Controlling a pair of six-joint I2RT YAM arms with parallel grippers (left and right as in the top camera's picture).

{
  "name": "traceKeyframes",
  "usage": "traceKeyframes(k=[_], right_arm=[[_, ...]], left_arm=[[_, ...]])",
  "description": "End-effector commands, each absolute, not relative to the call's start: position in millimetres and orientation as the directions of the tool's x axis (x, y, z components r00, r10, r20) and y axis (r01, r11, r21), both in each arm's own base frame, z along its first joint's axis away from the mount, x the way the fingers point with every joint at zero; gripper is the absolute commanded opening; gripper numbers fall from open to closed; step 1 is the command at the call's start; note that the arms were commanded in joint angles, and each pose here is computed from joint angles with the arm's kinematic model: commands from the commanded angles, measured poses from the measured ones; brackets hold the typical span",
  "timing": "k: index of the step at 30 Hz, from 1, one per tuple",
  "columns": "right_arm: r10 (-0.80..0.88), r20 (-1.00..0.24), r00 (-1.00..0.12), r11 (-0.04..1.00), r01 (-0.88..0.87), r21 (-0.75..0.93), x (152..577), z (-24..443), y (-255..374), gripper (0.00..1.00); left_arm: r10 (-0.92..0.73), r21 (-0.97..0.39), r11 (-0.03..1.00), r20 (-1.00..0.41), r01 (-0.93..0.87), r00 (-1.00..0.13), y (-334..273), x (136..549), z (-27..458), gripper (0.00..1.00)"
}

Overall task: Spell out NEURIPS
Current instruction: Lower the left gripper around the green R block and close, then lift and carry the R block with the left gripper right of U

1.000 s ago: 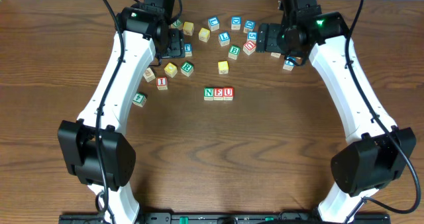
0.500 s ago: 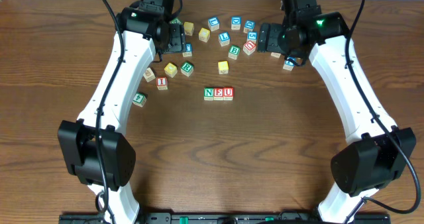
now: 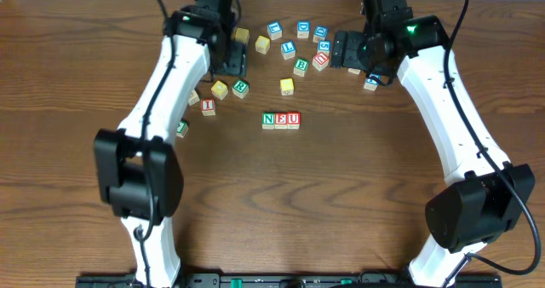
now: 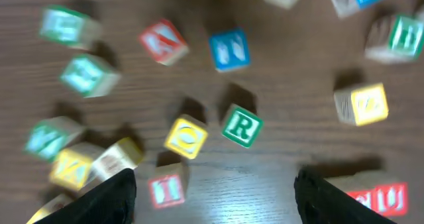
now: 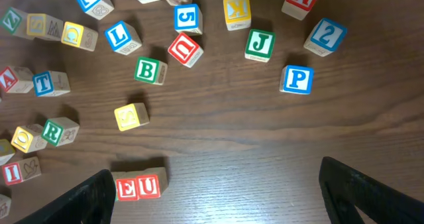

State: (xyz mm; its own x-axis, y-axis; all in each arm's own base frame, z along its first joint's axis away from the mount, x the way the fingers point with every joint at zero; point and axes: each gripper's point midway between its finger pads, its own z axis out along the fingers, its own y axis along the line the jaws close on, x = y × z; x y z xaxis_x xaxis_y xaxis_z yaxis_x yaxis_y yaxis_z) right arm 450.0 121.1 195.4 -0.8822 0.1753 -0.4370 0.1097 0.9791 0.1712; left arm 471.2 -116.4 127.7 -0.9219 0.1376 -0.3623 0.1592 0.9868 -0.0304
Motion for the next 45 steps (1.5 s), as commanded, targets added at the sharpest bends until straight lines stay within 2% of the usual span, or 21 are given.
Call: traceKeyframes(k=[1,7,24,30,37,45], right_arm=[[0.184,-0.437,-0.88,0.98,0.129,0.153,451,193,120,0.94],[0.184,-0.437,-0.881,0.98,0.129,0.152,451,193,120,0.94],[0.184,-0.436,-0.881,0.98,0.129,0.151,451,192,120,0.95],[0.184,-0.438,-0.88,0.98,0.131,0.149,451,192,119,0.95],[0.184,-0.437,-0.88,0.98,0.131,0.149,451,192,119,0.95],[0.184,-0.437,-0.881,0.98,0.131,0.149,451,192,119,0.95]], left_arm=[[0.289,-0.089,0.939,-0.318,0.332,-0.903,-135,468,101,0.76],[0.298,-0.095,0.939,-0.26,0.331,-0.919,-135,469,67,0.76],[0.315,-0.099,0.935,-0.2,0.339,-0.928,-138,471,20,0.71],[0.317,-0.099,0.935,-0.194,0.34,-0.928,-139,471,13,0.59],[0.316,-0.097,0.935,-0.214,0.342,-0.924,-140,476,14,0.55],[0.319,-0.098,0.934,-0.214,0.345,-0.923,-142,476,14,0.43]])
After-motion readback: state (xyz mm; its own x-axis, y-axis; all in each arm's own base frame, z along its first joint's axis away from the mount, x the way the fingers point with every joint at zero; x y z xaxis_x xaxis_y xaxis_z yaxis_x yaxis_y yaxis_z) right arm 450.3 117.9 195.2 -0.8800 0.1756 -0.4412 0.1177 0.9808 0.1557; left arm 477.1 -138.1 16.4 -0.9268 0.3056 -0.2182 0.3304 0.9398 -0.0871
